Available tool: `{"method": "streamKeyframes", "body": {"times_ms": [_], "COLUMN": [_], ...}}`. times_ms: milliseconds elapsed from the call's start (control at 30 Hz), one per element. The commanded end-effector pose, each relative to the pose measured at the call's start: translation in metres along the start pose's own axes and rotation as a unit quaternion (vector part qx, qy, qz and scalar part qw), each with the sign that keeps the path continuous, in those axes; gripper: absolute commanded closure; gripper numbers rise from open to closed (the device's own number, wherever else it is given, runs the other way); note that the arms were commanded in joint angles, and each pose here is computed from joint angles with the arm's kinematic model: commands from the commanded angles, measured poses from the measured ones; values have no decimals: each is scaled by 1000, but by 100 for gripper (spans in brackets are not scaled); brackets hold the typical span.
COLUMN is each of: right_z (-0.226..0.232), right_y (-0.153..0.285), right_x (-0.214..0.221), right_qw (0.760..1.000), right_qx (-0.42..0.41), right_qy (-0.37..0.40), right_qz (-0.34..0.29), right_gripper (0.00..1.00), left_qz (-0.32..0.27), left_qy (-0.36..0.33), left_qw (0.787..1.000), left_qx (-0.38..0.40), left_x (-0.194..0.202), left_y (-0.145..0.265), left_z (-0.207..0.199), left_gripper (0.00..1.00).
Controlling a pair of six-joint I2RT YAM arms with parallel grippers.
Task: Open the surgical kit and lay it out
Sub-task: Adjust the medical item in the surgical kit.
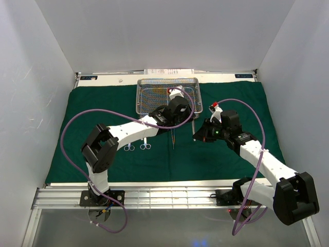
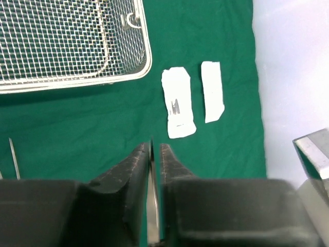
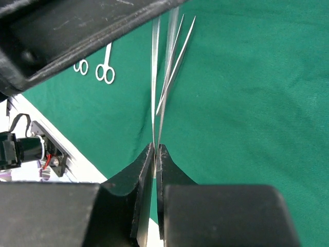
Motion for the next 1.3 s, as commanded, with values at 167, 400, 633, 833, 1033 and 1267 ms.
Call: {"method": "streamKeyframes", "body": {"times_ms": [167, 400, 633, 833, 1033, 1267], "right_z": [7, -5, -6, 6, 21, 18], "right_y": [4, 1, -19, -50, -79, -94], "right_x": [-11, 2, 12, 25, 24, 36], "right_qw": [999, 994, 978, 967, 952, 943], "right_qx": [15, 103, 199, 236, 284, 309], "right_qy": [36, 28, 39, 38, 34, 7], "right_qz": [-20, 9, 52, 92, 113, 122], "right_gripper": [92, 92, 92, 92, 92, 92], "left_qz": [-47, -121, -161, -176, -207, -220], "left_qy": [-24, -73, -87, -90, -92, -106], "left_qw": [998, 982, 948, 936, 937, 930], "left_qx": [-19, -123, -259, -290, -264, -276], "left_x": [-26, -63, -91, -83, -70, -65], "left_y": [27, 70, 141, 195, 227, 241], "left_z": [-5, 20, 86, 138, 170, 188], "left_gripper": [31, 9, 2, 2, 2, 2]}}
Point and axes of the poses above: each gripper's point midway between its finger pads, its own y axis back along the fingers, its own z axis along the line the jaws close on, x = y × z, the point moved 6 cm from there along y, back along the fingers, and after that the axes turned 5 degrees about y, right-handed, at the moved point
